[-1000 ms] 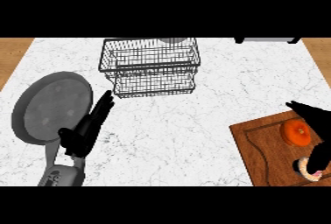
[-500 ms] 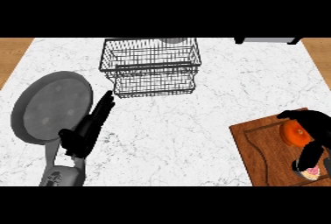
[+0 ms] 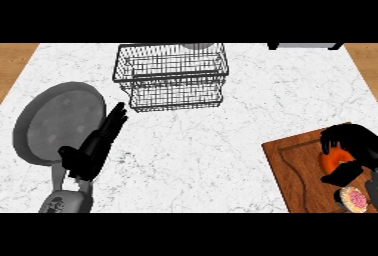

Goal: Pick the squash from the cutting board and place it in the tiered basket

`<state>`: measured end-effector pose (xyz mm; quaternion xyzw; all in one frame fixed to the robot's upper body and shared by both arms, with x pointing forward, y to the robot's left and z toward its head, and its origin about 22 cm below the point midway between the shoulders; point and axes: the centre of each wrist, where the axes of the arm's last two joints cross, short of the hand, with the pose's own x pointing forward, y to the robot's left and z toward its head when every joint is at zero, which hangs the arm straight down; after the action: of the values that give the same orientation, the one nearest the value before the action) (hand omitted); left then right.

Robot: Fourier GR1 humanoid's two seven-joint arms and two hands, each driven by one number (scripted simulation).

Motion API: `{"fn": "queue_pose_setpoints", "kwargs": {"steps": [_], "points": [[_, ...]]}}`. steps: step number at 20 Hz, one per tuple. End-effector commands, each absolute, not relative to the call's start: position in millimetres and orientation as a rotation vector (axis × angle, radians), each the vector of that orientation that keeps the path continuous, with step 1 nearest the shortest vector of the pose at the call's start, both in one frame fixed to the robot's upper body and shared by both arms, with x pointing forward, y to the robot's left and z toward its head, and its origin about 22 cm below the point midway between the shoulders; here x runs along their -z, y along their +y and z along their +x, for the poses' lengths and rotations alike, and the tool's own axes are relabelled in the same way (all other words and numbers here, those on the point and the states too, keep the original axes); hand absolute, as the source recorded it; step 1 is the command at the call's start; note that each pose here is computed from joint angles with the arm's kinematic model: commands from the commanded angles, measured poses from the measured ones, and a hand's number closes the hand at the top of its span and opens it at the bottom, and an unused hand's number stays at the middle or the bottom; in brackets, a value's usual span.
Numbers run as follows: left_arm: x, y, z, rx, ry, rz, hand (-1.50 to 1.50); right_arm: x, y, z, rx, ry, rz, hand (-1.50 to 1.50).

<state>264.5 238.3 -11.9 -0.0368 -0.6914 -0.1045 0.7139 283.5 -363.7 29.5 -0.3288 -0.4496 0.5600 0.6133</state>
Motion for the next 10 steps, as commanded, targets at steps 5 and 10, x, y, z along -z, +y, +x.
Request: {"fn": "queue_pose_setpoints", "kwargs": {"steps": [5, 10], "points": [[19, 237, 274, 0.218, -1.538, -0.069, 0.0, -47, -350, 344, -1.236, -1.012, -0.853, 1.5], [22, 252, 277, 0.218, -1.532, -0.063, 0.0, -48, -348, 360, -1.2, -1.075, -0.964, 1.5]]}}
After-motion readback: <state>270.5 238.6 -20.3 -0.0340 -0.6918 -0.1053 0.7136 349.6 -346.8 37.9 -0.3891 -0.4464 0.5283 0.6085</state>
